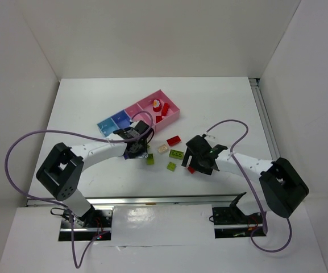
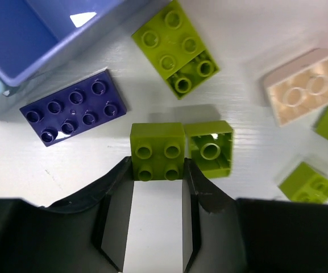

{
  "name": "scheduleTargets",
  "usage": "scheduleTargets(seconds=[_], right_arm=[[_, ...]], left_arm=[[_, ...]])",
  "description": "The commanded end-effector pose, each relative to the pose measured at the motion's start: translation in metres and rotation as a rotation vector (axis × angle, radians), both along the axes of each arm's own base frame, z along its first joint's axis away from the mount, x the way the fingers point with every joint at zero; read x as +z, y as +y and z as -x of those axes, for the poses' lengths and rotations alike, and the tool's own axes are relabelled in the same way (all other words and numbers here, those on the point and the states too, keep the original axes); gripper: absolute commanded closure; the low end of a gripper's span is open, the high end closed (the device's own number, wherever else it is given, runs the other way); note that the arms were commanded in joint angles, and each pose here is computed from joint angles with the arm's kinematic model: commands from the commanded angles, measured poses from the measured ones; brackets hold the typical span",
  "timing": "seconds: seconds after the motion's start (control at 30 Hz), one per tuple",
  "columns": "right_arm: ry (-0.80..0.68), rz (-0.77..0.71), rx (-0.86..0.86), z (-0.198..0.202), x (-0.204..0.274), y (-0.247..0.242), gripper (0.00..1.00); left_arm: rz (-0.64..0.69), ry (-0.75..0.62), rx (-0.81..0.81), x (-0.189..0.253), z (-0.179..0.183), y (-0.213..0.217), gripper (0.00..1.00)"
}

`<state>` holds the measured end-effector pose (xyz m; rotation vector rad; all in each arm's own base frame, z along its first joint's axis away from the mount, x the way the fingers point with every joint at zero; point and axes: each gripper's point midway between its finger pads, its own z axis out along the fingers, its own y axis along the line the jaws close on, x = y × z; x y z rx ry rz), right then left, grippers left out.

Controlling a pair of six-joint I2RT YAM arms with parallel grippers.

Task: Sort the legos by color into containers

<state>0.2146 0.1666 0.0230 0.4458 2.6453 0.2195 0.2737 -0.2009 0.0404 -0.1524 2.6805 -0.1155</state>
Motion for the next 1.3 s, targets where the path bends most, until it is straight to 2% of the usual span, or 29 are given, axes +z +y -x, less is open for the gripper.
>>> scheduleTargets(seconds=[0.0,0.13,0.27,0.3,0.43,0.57,0.6,0.73,0.8,0.83,0.9,0.93,1.0,1.03,1.07,1.13,1.2,1.23,1.27], right_arm=[[-0.056,-0.032,-0.074,-0.016,0.003,0.007,0.11],[-0.045,-0.014,-0.087,-0.015,-0.003,0.005,0.22],[-0.06,-0.012,-0.083,-0.018,-0.002,0.005,0.43],[-0.059,-0.011,-0.083,-0.02,-0.002,0.006,0.57],[-0.079,-0.006,-0.091,-0.025,0.006,0.006,0.77],[-0.14,-0.01,-0.026,-0.035,0.029,0.011,0.78],[-0.173,-0.042,-0.008,-0.043,0.044,0.021,0.78],[-0.297,-0.077,0.068,-0.07,0.094,0.039,0.78],[-0.33,-0.023,0.105,-0.085,0.103,0.042,0.78],[-0.374,-0.039,0.118,-0.099,0.125,0.053,0.78],[-0.371,0.021,0.163,-0.116,0.123,0.061,0.78],[-0.425,0.012,0.167,-0.133,0.147,0.072,0.78],[-0.422,0.063,0.194,-0.153,0.142,0.082,0.78],[-0.466,0.049,0.19,-0.169,0.162,0.089,0.78],[-0.456,0.069,0.192,-0.183,0.151,0.092,0.78],[-0.485,0.039,0.209,-0.207,0.165,0.106,0.77],[-0.452,0.074,0.223,-0.231,0.142,0.109,0.77],[-0.453,0.072,0.235,-0.238,0.139,0.115,0.77],[-0.486,0.057,0.218,-0.254,0.152,0.119,0.75]], left_arm=[[0.051,-0.08,-0.029,0.042,-0.012,-0.008,0.79],[0.075,-0.131,-0.088,0.073,-0.012,-0.014,0.79],[0.062,-0.183,-0.066,0.105,-0.02,-0.01,0.79],[0.028,-0.204,-0.044,0.109,-0.025,-0.003,0.79],[0.021,-0.243,0.029,0.127,-0.041,0.017,0.79],[0.015,-0.231,0.091,0.13,-0.055,0.041,0.82],[0.017,-0.212,0.101,0.124,-0.054,0.046,0.85],[0.042,-0.158,0.189,0.109,-0.055,0.081,0.85],[0.048,-0.138,0.225,0.098,-0.056,0.094,0.85],[0.058,-0.158,0.225,0.102,-0.059,0.093,0.85],[0.037,-0.136,0.239,0.092,-0.058,0.098,0.85],[0.037,-0.136,0.239,0.092,-0.058,0.098,0.83],[0.026,-0.104,0.258,0.081,-0.057,0.102,0.83],[0.019,-0.09,0.258,0.076,-0.057,0.102,0.82],[0.015,-0.081,0.258,0.07,-0.057,0.102,0.82],[0.021,-0.069,0.264,0.064,-0.057,0.104,0.7],[0.016,-0.059,0.264,0.061,-0.057,0.104,0.63],[0.016,-0.059,0.264,0.061,-0.057,0.104,0.5],[0.001,-0.066,0.272,0.061,-0.058,0.107,0.43]])
